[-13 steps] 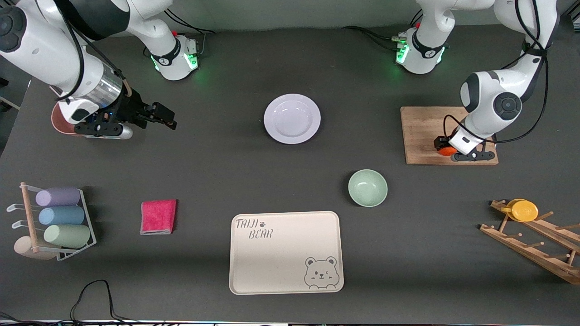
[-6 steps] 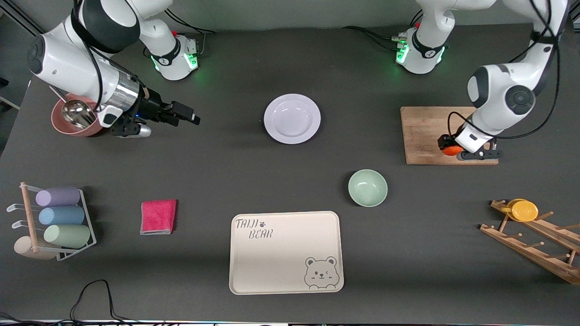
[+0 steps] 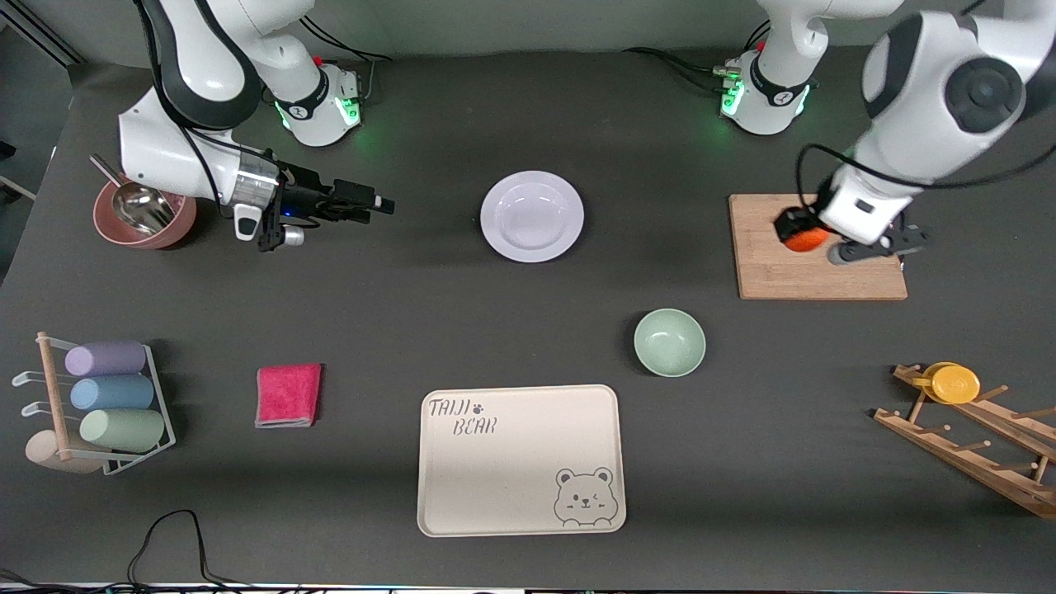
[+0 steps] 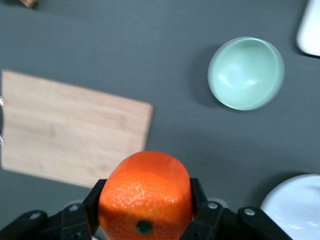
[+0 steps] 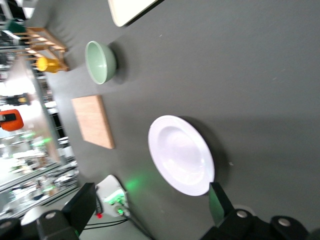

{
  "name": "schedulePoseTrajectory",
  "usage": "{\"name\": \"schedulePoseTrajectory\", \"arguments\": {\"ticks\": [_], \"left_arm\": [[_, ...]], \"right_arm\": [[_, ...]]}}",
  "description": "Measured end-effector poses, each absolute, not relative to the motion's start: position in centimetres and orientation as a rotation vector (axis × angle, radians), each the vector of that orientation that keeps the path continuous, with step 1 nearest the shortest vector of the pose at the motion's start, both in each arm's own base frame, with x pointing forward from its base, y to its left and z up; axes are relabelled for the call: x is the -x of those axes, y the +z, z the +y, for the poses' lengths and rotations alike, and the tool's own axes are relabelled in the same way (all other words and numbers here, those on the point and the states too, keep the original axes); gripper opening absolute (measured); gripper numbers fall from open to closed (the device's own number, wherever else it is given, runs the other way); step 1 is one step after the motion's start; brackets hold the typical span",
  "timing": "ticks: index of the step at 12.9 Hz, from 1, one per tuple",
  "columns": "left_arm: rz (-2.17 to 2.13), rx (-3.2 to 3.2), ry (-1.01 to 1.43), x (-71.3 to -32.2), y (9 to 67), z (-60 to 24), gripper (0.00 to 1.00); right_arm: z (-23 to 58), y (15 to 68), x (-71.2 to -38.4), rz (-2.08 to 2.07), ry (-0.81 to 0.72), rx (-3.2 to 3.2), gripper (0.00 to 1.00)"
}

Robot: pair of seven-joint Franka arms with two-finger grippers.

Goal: Place orange and plate with both arms
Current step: 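Carry the orange to the white plate while the right gripper approaches, then lower the orange onto the white plate and open the left gripper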

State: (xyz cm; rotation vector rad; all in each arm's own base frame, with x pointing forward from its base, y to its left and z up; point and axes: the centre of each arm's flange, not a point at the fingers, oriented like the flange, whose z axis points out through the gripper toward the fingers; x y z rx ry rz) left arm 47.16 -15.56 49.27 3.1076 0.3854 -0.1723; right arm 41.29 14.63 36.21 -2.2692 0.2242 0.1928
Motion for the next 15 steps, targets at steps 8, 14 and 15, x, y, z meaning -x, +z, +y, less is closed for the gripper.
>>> {"name": "schedulePoseTrajectory", "arguments": {"ticks": [8, 14, 15], "left_arm": [[0.477, -2.967, -0.159, -37.4, 45.6, -41.8, 0.71], [0.352, -3.017, -0.170, -29.1, 32.8, -52.8, 0.71], [0.344, -3.037, -0.181, -28.7, 29.8, -53.2, 0.71]], "right_arm": [[12.7, 25.5, -37.3, 0.139, 0.103, 2.105, 1.00], [12.4, 17.2, -34.5, 0.078, 0.005, 1.982, 1.00], [12.3, 15.9, -34.1, 0.078, -0.006, 1.978, 1.00]]}}
